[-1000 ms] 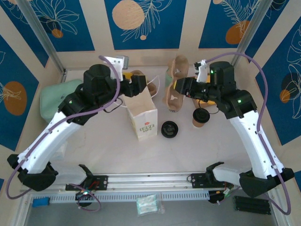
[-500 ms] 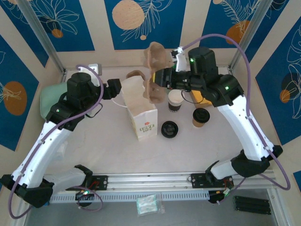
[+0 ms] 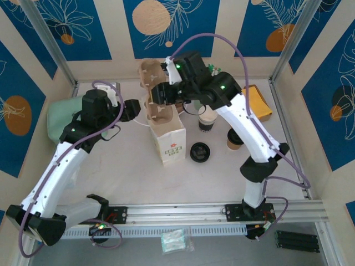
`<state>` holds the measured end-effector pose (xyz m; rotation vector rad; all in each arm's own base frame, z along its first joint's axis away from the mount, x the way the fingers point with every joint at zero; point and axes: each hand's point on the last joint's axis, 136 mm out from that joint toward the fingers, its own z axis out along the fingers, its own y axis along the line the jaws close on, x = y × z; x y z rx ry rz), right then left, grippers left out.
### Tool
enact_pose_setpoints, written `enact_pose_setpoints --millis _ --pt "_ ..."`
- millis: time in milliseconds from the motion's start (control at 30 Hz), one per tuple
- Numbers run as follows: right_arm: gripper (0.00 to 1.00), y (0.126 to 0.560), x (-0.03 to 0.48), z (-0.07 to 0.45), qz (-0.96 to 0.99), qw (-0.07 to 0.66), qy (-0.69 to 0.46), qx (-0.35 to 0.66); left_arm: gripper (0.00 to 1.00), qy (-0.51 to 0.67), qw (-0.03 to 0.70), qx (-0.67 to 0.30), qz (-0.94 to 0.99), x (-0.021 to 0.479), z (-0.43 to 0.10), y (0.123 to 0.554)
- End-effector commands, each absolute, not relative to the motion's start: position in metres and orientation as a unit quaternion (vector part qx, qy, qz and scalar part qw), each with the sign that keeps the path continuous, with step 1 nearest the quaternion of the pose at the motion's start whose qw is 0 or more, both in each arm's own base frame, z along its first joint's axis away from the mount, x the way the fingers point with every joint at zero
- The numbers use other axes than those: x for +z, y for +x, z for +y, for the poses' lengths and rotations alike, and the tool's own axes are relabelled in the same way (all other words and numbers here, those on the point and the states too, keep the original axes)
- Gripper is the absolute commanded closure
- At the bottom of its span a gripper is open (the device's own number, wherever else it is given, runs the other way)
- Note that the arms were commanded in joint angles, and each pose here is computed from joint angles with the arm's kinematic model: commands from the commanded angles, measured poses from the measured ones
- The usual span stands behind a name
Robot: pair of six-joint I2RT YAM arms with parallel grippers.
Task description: Pack the takeout coffee
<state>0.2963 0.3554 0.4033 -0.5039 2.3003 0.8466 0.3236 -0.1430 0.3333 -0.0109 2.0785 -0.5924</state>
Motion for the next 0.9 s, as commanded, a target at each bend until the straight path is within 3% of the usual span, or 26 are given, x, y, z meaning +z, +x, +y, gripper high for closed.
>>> enact_pose_setpoints --millis 0,267,400,867 --pt "0.63 0.297 0.388 0.343 0.891 0.311 -0.2 0.263 0.42 0.005 0.473 -0.263 0.841 0.334 -0.148 0.323" --pt "0.63 0.308 0.36 0.342 0.909 0.295 -0.201 0.216 0.86 0.005 0.472 -0.269 0.84 0.331 -0.148 0.318" --pt "0.63 0.311 0.353 0.345 0.912 0.289 -0.2 0.212 1.0 0.002 0.473 -0.279 0.835 0.336 -0.148 0.314" --pt "0.63 0.315 0.337 0.356 0.918 0.27 -0.197 0.213 1.0 -0.078 0.468 -0.329 0.816 0.318 -0.142 0.303"
